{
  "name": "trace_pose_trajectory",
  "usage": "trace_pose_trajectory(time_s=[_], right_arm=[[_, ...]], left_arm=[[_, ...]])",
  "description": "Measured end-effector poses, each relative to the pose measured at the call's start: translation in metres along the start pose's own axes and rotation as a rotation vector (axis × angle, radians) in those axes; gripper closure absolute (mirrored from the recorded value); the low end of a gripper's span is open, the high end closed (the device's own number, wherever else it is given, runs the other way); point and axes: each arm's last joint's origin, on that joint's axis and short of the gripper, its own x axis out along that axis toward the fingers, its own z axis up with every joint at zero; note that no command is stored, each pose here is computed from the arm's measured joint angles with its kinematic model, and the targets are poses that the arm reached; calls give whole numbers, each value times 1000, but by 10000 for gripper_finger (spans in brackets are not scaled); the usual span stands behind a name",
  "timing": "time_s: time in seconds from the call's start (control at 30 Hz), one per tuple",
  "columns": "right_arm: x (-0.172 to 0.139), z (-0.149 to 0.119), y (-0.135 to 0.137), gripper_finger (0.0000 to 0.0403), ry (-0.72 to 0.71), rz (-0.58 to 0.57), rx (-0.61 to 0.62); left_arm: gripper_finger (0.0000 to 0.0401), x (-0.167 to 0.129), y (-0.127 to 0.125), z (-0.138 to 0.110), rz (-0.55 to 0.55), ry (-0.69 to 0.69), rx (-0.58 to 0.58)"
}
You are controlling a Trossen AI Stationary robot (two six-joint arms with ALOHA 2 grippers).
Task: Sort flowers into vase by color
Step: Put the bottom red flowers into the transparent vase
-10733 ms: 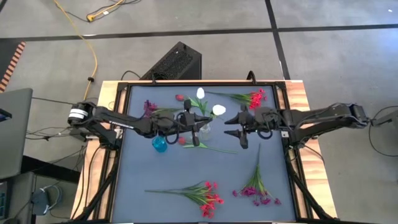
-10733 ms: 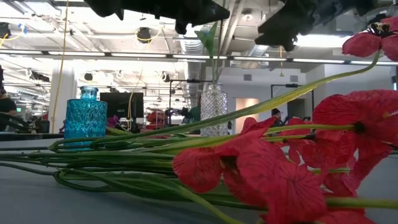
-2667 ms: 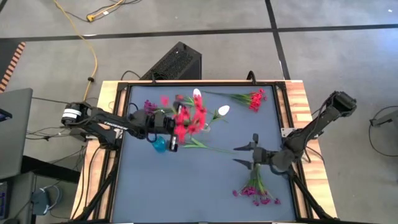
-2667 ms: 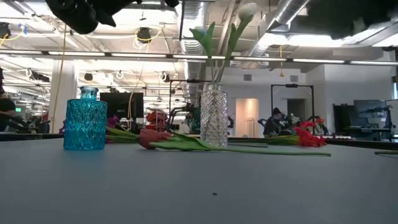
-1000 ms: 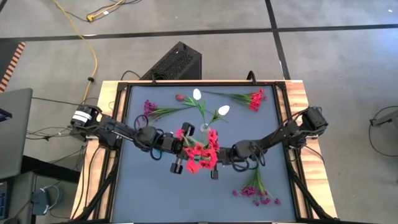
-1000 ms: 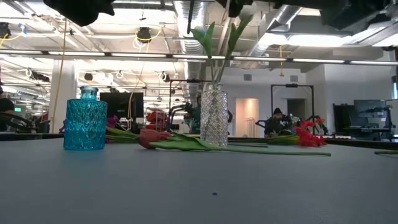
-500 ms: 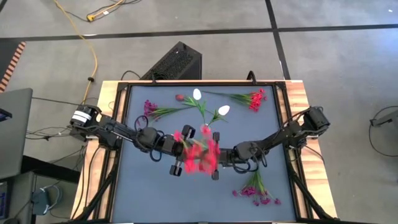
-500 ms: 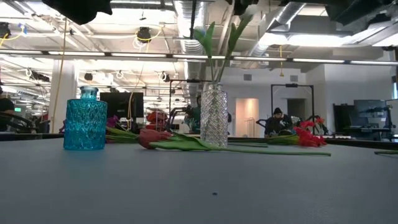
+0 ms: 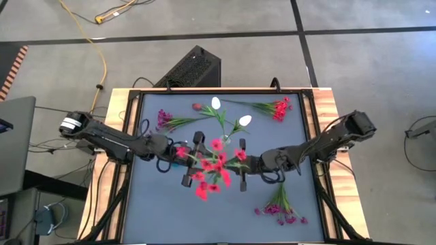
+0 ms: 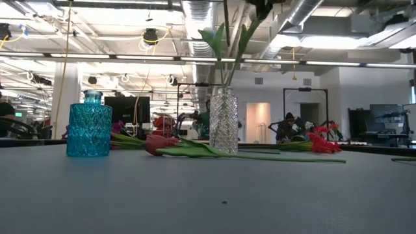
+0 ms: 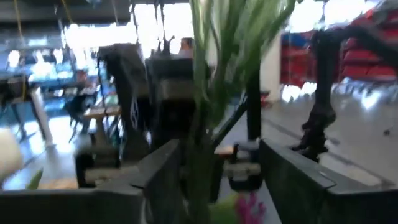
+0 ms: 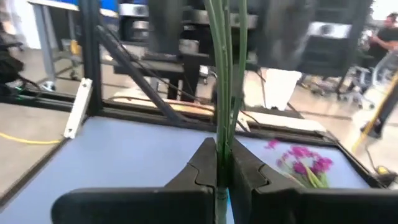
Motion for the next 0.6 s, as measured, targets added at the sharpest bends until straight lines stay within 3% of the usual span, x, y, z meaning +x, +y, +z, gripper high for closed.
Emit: trace_pose_trajectory(time_s=[0.2,0.33,0.6], right_arm=[[5,-1,-12,363,-6,2,25],[7,-3,-17,363,-3,16,46],[7,-4,-17,363,3,18,51]], left_arm=[[164,6,5,-18,118,86,-20],[164,8,11,-20,196,61,-42],[165,8,11,-20,134,57,-42]])
